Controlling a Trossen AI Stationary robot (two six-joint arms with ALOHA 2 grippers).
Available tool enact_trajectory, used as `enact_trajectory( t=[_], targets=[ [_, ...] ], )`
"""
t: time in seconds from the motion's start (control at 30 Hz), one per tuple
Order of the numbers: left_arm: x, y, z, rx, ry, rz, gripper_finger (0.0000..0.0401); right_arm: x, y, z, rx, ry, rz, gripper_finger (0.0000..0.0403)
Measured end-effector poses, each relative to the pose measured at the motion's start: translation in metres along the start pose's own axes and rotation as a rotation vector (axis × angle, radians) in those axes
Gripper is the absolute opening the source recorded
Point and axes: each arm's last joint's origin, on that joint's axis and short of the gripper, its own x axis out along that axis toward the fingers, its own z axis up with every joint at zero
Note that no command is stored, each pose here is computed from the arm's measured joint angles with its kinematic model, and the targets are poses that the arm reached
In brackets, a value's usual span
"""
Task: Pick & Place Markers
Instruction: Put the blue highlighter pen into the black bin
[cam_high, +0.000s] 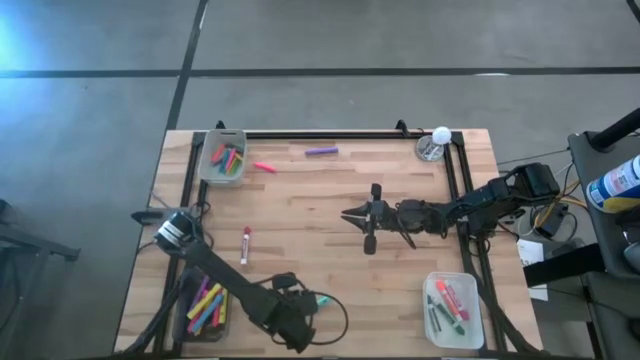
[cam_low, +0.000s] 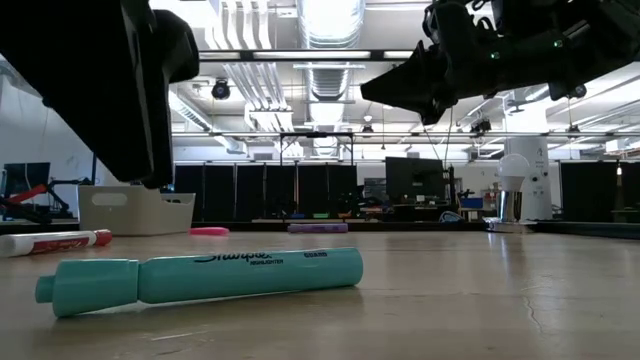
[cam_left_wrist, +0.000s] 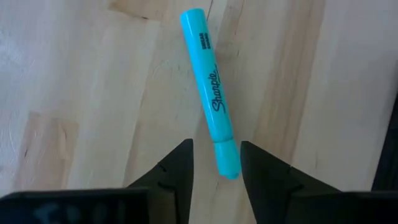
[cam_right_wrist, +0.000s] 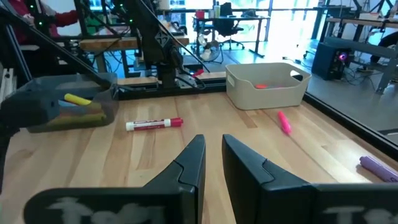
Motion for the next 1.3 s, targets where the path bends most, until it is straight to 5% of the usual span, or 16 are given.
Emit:
enact_trajectory(
  t=[0.73, 1.3],
  targets=[
    [0.036, 0.001, -0.010, 0.094, 0.087, 0.023, 0.0122, 0.000, 0.000, 0.000, 0.008, -0.001, 0.000, 0.0047],
    [0.038, 0.009, -0.019, 0.253, 0.133, 0.009, 0.0050, 0.000, 0.000, 0.000, 0.020, -0.001, 0.001, 0.0047]
  ],
)
